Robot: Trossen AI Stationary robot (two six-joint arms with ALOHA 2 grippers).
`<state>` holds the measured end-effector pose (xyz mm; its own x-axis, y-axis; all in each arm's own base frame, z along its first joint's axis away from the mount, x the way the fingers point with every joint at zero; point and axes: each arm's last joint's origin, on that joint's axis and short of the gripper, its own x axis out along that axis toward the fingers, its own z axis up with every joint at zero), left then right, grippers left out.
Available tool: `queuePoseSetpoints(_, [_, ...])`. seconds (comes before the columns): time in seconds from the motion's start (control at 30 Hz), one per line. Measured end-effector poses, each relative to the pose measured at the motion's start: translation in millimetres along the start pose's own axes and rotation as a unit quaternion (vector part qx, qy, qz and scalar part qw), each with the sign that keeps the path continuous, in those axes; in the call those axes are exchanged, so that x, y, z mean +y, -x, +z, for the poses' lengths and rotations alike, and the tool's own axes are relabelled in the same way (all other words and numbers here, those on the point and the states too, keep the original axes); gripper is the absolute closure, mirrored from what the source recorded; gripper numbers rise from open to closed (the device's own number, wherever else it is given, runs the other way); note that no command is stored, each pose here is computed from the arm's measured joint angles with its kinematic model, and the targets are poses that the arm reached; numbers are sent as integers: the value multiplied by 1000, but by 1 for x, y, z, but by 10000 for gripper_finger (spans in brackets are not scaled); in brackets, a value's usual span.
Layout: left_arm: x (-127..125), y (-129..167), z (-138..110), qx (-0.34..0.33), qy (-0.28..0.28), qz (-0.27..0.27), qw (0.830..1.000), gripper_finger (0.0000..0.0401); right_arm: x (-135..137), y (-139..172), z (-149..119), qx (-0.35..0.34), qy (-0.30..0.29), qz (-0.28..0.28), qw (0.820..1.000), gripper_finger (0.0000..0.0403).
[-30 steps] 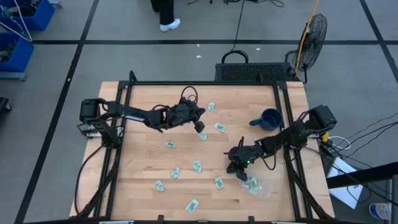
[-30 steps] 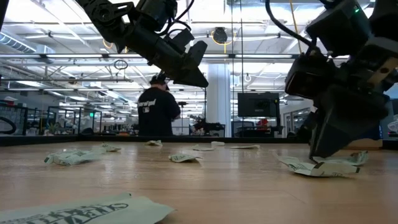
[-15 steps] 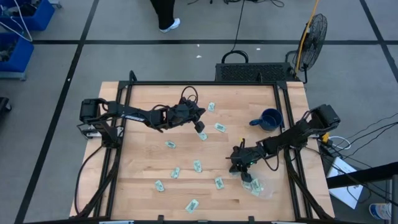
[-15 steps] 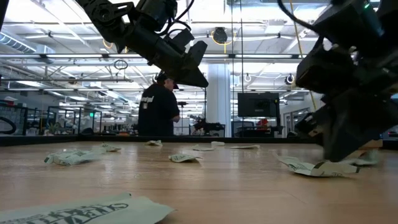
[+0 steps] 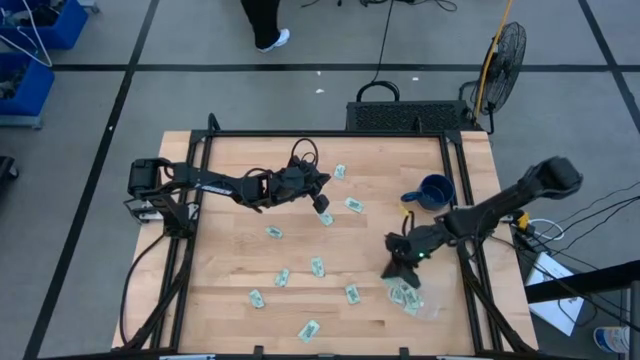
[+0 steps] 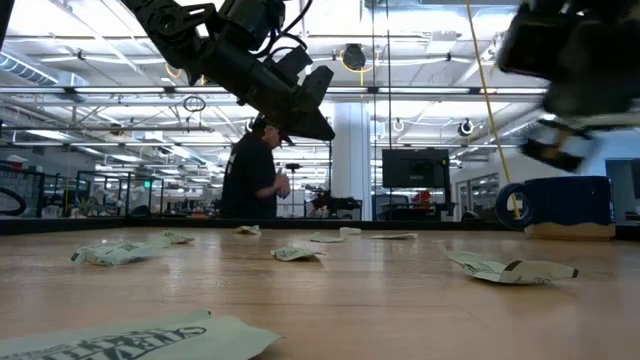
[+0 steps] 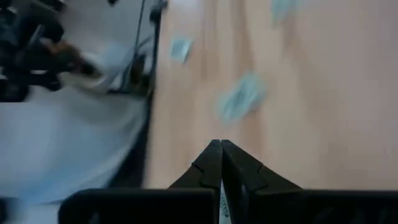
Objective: Pick and place Stevia / Truvia into bins
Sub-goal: Put the stevia packet into the transparent container
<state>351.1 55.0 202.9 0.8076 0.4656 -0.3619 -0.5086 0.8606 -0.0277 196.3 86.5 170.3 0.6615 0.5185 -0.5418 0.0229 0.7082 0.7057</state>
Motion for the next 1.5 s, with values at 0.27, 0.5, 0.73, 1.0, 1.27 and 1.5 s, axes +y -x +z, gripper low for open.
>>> queuePoseSetpoints(0.27, [0, 0, 0, 1, 0, 0, 1000, 366, 15, 2, -38, 145, -229, -16, 962, 403])
queuePoseSetpoints(0.5, [0, 0, 0, 1, -2, 0, 1000, 366, 15, 1, -66, 203, -300, -98, 927, 403])
queuePoseSetpoints(0.73, [0, 0, 0, 1, -11, 0, 1000, 366, 10, 2, -66, 182, -311, -129, 924, 379])
queuePoseSetpoints(1.0, [0, 0, 0, 1, -11, 0, 1000, 366, 15, 0, -62, 175, -298, -94, 934, 348])
queuePoseSetpoints(1.27, [0, 0, -2, 12, -57, 0, 998, 366, 34, 2, -44, 71, -197, 17, 978, 348])
queuePoseSetpoints(1.5, [4, -1, -6, 34, -76, 7, 997, 366, 27, 4, -22, -77, -63, -20, 995, 351])
